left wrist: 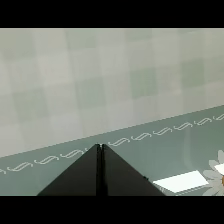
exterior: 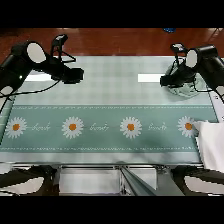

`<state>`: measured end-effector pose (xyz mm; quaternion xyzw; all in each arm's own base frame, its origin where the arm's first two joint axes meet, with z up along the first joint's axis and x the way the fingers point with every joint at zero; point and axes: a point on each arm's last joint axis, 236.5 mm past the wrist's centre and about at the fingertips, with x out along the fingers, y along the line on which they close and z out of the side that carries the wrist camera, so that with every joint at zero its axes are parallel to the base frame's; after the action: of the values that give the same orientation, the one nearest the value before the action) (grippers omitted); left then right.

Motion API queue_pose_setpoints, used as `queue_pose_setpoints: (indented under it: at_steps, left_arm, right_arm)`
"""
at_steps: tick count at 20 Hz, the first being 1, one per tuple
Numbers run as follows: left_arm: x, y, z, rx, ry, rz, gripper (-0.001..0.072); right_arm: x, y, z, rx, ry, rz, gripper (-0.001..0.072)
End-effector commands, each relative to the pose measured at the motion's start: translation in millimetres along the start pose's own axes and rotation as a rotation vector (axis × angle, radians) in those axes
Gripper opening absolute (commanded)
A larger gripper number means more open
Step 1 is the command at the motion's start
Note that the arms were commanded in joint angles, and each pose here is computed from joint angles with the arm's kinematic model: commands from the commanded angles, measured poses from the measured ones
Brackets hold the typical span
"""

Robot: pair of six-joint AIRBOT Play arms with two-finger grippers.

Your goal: Fold the shirts.

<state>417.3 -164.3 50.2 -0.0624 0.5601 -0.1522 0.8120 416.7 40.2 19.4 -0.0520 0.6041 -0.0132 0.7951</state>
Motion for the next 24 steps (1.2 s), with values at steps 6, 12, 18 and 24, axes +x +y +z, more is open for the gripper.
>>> queue_pose_setpoints:
  at_steps: [6, 12, 18, 24]
  left_arm:
    - [0, 0, 0, -0.001, 0.001, 0.0, 0.0021]
    - [0, 0, 0, -0.001, 0.001, 0.0, 0.0021]
    - [0, 0, 0, -0.001, 0.001, 0.0, 0.0021]
    - [3, 2, 30, 0.001, -0.12, 0.003, 0.0023]
  right_arm:
    - [0, 0, 0, 0.0, 0.0, 0.001, 0.0021]
    - [0, 0, 0, 0.0, 0.001, 0.0, 0.0021]
    - [0, 1, 0, 0.0, 0.0, 0.001, 0.0021]
    - [-7, 3, 65, -0.014, -0.275, 0.01, 0.0047]
